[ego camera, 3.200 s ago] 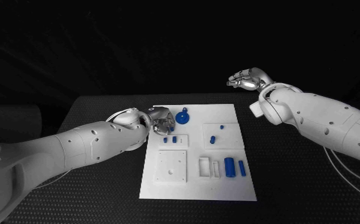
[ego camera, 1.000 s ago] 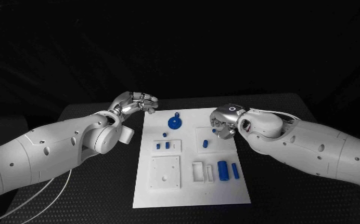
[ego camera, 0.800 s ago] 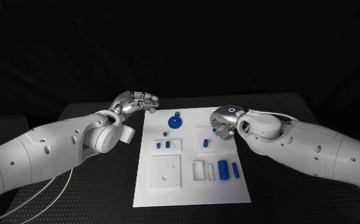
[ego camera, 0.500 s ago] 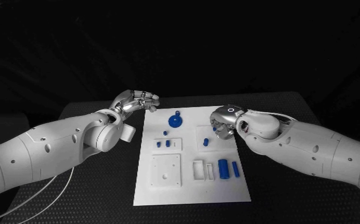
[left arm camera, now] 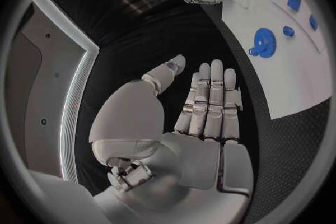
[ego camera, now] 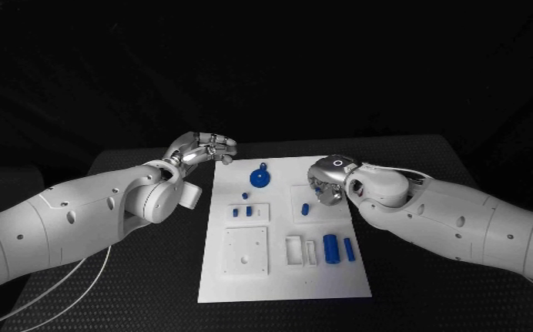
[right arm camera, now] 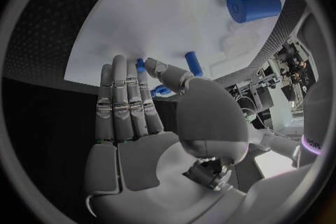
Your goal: Assemble the parts on the task board
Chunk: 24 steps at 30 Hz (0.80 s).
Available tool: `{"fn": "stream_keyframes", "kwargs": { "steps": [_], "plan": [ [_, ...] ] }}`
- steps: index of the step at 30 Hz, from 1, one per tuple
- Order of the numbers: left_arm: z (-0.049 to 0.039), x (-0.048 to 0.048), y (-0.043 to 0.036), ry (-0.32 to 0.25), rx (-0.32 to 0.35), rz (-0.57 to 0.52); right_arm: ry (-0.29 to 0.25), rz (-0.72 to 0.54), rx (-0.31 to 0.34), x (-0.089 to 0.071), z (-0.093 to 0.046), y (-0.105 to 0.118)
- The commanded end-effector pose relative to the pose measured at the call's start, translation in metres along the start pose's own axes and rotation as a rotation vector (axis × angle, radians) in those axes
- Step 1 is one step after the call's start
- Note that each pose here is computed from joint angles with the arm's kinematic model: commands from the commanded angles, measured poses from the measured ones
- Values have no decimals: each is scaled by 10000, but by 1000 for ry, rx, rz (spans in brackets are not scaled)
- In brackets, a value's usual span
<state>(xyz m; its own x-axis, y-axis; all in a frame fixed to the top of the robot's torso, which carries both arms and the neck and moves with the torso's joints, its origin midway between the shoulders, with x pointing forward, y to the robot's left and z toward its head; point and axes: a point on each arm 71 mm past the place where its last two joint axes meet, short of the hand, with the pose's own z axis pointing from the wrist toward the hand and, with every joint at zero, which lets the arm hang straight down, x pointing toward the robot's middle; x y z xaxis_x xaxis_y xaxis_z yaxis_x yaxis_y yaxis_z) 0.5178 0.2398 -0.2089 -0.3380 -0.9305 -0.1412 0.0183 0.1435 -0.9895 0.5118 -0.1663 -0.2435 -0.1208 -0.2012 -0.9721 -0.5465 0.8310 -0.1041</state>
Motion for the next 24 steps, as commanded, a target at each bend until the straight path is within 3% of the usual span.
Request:
{"fn": "stream_keyframes", "kwargs": {
  "steps": [1,12,24],
  "plan": [
    [2,17,-14,10,3,-14,50,-20,-17,125,-9,62],
    [1,20,-10,11,-5,-15,83,-59,-14,208,-10,96],
    [0,42,-12,18,-7,-18,54,-96,-11,200,-14,112]
  ]
}}
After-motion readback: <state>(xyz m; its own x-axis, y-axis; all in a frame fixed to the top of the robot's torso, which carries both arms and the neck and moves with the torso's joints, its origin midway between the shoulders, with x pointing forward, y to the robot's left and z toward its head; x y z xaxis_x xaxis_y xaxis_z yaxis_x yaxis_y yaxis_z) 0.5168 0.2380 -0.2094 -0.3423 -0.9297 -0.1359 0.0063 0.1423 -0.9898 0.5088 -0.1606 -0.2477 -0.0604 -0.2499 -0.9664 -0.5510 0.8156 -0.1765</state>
